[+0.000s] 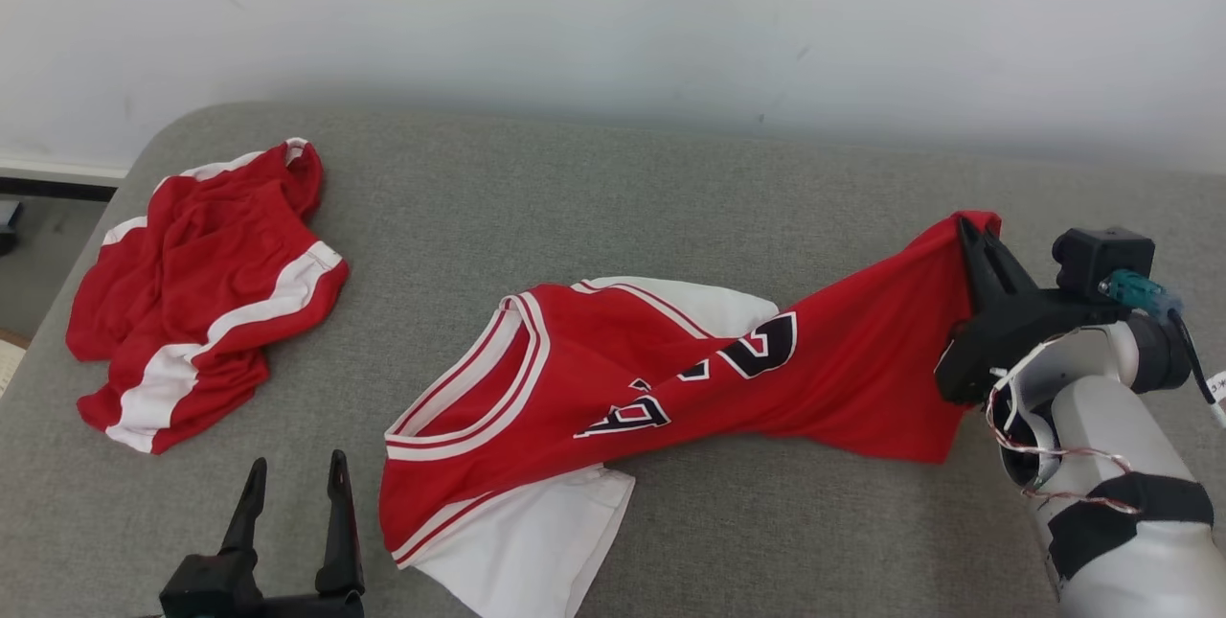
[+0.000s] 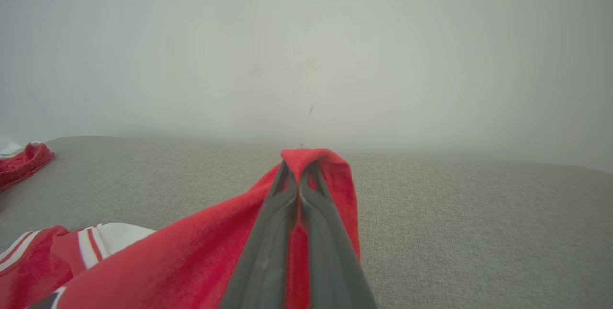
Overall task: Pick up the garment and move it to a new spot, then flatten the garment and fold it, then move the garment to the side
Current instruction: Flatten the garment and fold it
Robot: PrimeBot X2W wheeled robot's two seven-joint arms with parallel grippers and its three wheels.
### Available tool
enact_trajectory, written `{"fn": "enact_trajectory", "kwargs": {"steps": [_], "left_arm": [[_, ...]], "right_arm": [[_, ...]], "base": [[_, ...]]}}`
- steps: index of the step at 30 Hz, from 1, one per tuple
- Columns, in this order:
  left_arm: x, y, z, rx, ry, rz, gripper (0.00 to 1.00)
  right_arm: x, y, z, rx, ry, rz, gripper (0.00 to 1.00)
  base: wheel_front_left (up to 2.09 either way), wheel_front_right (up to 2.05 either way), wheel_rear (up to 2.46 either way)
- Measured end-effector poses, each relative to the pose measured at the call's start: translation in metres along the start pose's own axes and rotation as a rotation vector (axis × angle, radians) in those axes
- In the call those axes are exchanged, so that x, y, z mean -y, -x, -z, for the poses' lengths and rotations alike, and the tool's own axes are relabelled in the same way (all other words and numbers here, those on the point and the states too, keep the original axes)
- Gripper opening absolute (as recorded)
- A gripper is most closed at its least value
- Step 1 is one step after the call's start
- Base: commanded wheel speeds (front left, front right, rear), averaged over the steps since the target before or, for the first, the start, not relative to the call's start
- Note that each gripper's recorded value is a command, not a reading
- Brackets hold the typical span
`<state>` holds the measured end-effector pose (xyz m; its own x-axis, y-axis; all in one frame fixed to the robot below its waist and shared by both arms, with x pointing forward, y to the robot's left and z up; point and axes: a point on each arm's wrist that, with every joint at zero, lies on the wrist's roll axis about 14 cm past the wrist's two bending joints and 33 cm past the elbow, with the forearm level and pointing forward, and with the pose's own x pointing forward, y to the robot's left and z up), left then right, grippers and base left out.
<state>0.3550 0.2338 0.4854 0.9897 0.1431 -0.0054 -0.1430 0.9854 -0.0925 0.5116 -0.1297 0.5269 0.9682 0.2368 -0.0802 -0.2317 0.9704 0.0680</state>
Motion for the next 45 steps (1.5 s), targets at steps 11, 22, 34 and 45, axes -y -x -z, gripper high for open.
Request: {"fn": "enact_trajectory", "kwargs": {"steps": [11,22,34,45], "left_arm": [[-0.001,-0.002,0.008,-0.025,0.004,-0.001,1.0],[0.006,-0.003,0.007,-0.019,0.017,0.017,1.0],[0.02,0.001,0.006,-0.012,0.033,0.049,1.0],[0.014,-0.001,0.005,-0.006,0.004,0.041,1.0]], "right_arm": [[0.0,-0.038,0.01,-0.032,0.038,0.006,0.94],[0.015,-0.026,-0.022,0.081,0.04,0.033,1.0],[0.044,0.055,0.021,0.103,-0.023,0.101,1.0],[0.014,0.102,0.088,-0.038,-0.088,0.087,1.0]], "base": [[0.0,0.0,0.0],[0.0,0.0,0.0],[0.0,0.0,0.0],[0.0,0.0,0.0]]}}
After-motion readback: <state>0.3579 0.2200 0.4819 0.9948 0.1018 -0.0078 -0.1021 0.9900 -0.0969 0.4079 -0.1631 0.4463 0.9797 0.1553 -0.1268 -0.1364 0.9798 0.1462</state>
